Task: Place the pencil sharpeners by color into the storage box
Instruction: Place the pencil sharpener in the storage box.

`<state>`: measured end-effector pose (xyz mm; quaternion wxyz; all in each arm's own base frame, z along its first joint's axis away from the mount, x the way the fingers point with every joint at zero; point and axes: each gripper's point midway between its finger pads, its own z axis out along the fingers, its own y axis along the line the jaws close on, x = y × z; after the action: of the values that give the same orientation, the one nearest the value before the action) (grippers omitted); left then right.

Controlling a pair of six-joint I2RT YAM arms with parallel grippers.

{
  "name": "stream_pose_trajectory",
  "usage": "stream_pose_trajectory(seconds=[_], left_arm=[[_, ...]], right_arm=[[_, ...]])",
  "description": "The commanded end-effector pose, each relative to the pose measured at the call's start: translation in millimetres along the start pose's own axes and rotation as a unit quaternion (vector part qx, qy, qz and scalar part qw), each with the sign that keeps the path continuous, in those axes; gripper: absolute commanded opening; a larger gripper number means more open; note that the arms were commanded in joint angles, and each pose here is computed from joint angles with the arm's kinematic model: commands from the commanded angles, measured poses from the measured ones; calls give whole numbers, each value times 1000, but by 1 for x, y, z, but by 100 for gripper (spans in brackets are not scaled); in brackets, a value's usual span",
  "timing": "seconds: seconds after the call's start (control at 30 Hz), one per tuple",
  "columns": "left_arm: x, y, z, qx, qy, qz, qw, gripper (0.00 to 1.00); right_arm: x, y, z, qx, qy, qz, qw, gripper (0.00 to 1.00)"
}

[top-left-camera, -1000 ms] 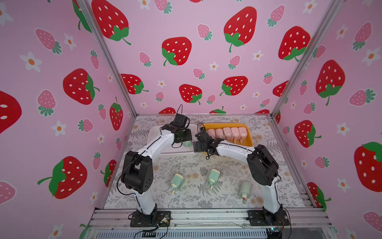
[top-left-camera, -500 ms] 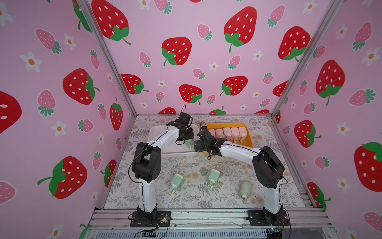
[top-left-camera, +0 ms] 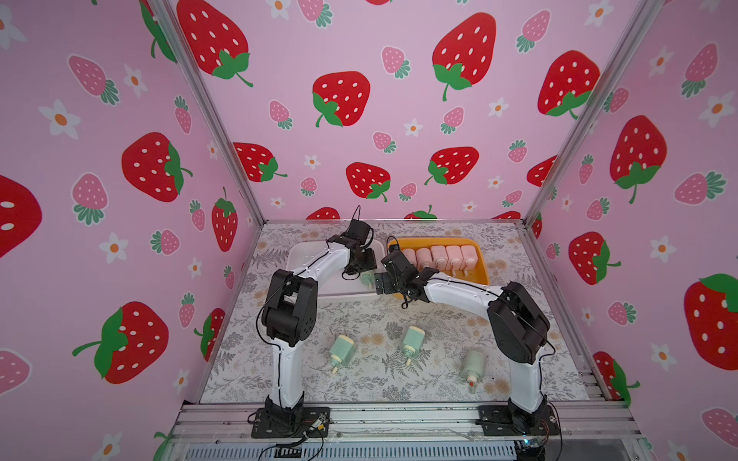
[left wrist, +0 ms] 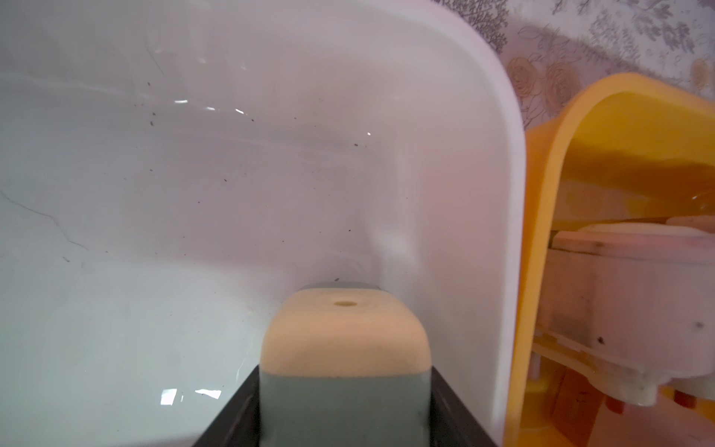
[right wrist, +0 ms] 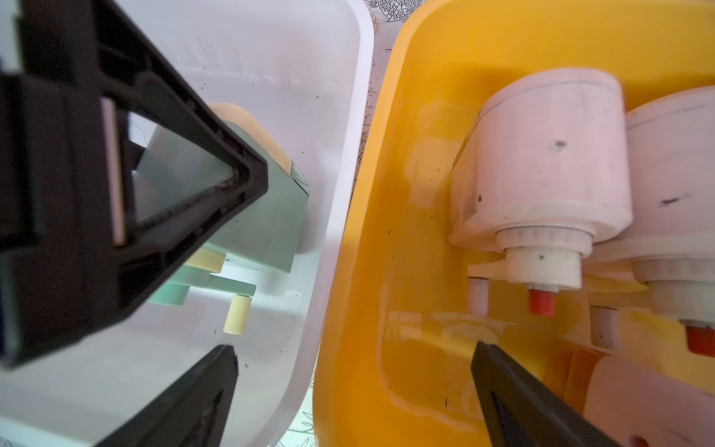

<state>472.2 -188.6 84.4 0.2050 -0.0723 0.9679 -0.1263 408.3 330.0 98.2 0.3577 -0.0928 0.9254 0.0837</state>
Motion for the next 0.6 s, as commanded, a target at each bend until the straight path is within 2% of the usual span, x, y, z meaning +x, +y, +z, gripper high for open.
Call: stream_pose_trajectory(seconds=[0.0,0.27,0.4,0.57], left_arm=[[-22,-12,-8,16,-27,1,1000,0],[-20,-13,0,10,-21,8,1000,0],[-14,-17,3,4,-8,21,1000,5],[-8,-19,3,4,4,28,1000,30]], right_arm=[[-7,3,-11,-10,-11,0,1000,100],[-5,1,-11,-6,-8,-2,1000,100],[-4,1,-11,-6,-7,-2,1000,100],[-3,1,-11,-7,-7,-3,1000,100]])
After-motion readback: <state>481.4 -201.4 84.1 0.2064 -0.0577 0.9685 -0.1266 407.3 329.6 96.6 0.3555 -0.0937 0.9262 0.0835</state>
